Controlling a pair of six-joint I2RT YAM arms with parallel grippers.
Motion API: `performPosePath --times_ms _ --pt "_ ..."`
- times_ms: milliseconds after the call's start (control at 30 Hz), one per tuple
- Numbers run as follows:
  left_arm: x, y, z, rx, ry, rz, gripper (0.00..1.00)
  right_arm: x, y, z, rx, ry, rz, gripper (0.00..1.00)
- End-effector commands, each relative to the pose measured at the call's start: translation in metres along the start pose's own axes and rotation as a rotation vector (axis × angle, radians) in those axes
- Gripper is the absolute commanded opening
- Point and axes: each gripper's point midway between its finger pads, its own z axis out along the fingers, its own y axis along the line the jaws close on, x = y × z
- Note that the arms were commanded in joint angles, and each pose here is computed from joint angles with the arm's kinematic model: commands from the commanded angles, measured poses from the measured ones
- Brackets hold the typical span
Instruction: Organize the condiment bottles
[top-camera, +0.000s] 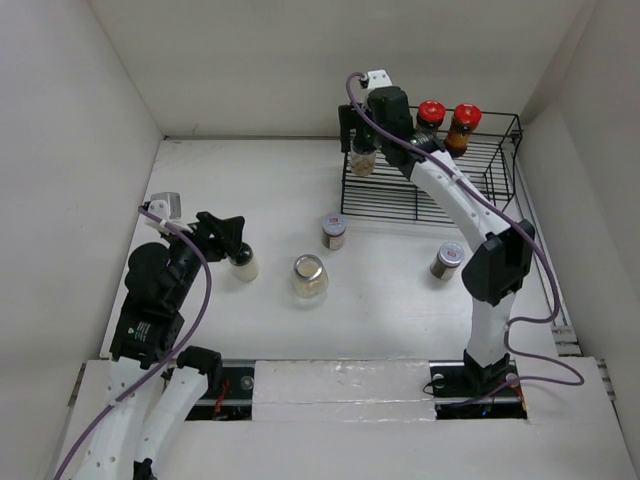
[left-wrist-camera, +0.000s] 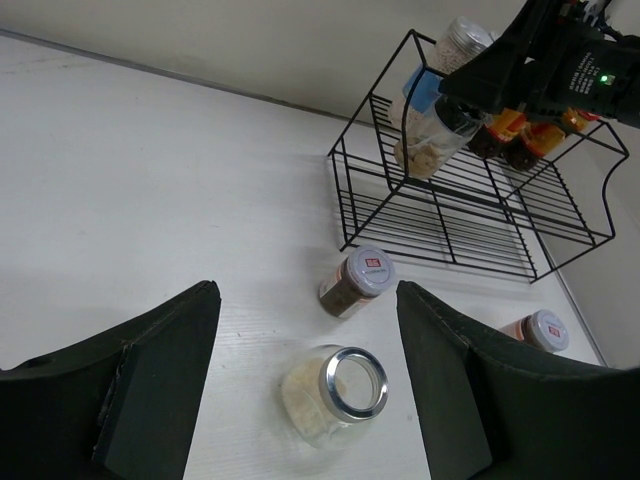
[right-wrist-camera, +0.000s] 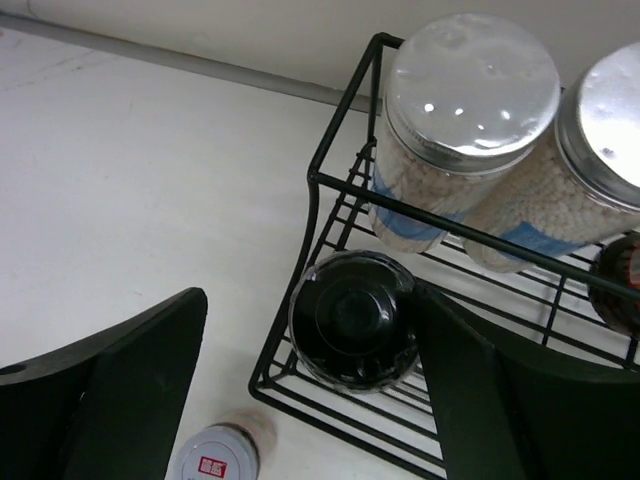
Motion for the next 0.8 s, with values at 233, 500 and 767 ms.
performPosePath --times_ms 233,500,767 --pt "-0.011 -0.003 0.002 0.009 -0.033 0.015 0.69 0.008 0.03 -0.109 -0.019 -0.181 -0.112 0.88" --pt "-0.005 0.003 0.009 -0.018 -0.012 0.015 0.66 0.155 0.132 -0.157 -0.468 -0.104 -0.14 0.91" --pt "0.002 0.006 0.013 -0.034 0.014 0.006 0.69 0.22 0.179 -0.143 -0.536 0.059 -0.316 1.0"
